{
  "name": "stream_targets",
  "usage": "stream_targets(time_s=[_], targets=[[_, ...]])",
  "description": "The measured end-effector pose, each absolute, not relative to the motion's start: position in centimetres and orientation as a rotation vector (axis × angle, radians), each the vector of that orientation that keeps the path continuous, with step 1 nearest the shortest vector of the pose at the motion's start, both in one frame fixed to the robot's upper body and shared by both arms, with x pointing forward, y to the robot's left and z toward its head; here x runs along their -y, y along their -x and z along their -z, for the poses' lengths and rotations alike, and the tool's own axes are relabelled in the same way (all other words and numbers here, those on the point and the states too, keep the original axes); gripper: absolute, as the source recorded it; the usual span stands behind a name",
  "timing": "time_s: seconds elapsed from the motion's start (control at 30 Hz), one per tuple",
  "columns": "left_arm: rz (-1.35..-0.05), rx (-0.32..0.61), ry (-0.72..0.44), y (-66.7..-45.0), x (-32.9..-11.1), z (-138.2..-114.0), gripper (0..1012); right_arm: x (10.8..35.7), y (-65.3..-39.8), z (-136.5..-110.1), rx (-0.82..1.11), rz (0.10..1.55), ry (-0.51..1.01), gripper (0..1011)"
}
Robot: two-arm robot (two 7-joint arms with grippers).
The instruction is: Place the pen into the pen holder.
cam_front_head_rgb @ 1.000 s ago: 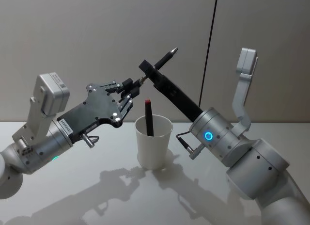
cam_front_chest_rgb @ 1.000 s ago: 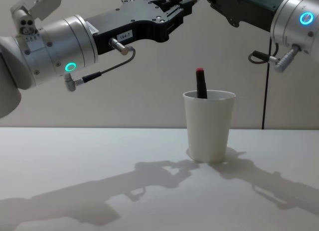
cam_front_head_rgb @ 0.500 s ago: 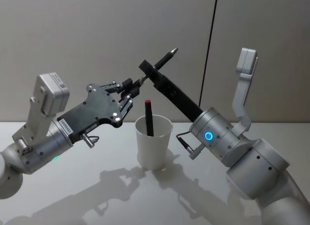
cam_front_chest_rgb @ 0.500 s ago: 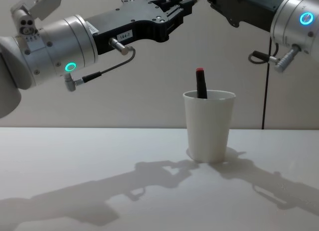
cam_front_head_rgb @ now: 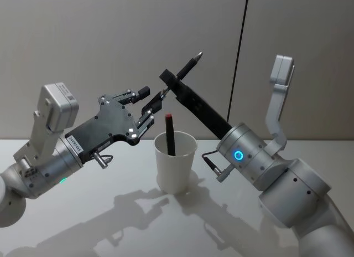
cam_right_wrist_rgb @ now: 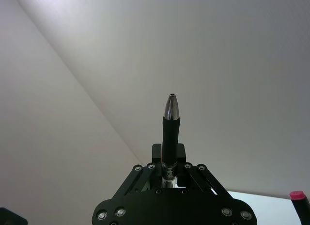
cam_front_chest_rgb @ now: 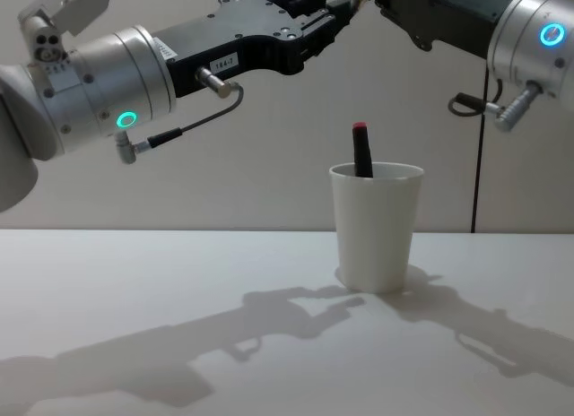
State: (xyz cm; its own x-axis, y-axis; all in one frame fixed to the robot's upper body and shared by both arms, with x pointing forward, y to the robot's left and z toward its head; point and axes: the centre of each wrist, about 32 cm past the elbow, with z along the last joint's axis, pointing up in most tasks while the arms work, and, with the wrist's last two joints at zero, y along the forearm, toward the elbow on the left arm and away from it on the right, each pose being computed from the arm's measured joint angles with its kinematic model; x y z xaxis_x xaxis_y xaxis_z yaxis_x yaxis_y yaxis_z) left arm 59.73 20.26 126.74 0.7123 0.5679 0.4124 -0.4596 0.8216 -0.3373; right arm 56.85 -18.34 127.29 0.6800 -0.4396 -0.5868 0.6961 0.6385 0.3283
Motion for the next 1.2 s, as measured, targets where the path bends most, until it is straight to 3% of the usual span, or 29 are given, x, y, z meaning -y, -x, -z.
stream_targets(time_s=[0.17,0.67,0.8,1.2], targets=[[-0.574,0.527,0.217,-59.73,-20.26,-126.74,444,18.32,-56.84,-127.29,-0.488,0.677,-0.573,157],[-0.574,0.527,0.216,-59.73,-20.25,-126.72,942,18.29,-56.84,-127.32,-0.486,0.676,-0.574,156],[-0.574,0.527,0.216,-59.73,-20.25,-126.72,1003,18.3,-56.87,-127.4,-0.476,0.687,-0.576,156],[-0.574,0.527,0.215,-59.73,-20.25,-126.72,1003,18.82,-57.19,-128.11,-0.393,0.797,-0.57,157]])
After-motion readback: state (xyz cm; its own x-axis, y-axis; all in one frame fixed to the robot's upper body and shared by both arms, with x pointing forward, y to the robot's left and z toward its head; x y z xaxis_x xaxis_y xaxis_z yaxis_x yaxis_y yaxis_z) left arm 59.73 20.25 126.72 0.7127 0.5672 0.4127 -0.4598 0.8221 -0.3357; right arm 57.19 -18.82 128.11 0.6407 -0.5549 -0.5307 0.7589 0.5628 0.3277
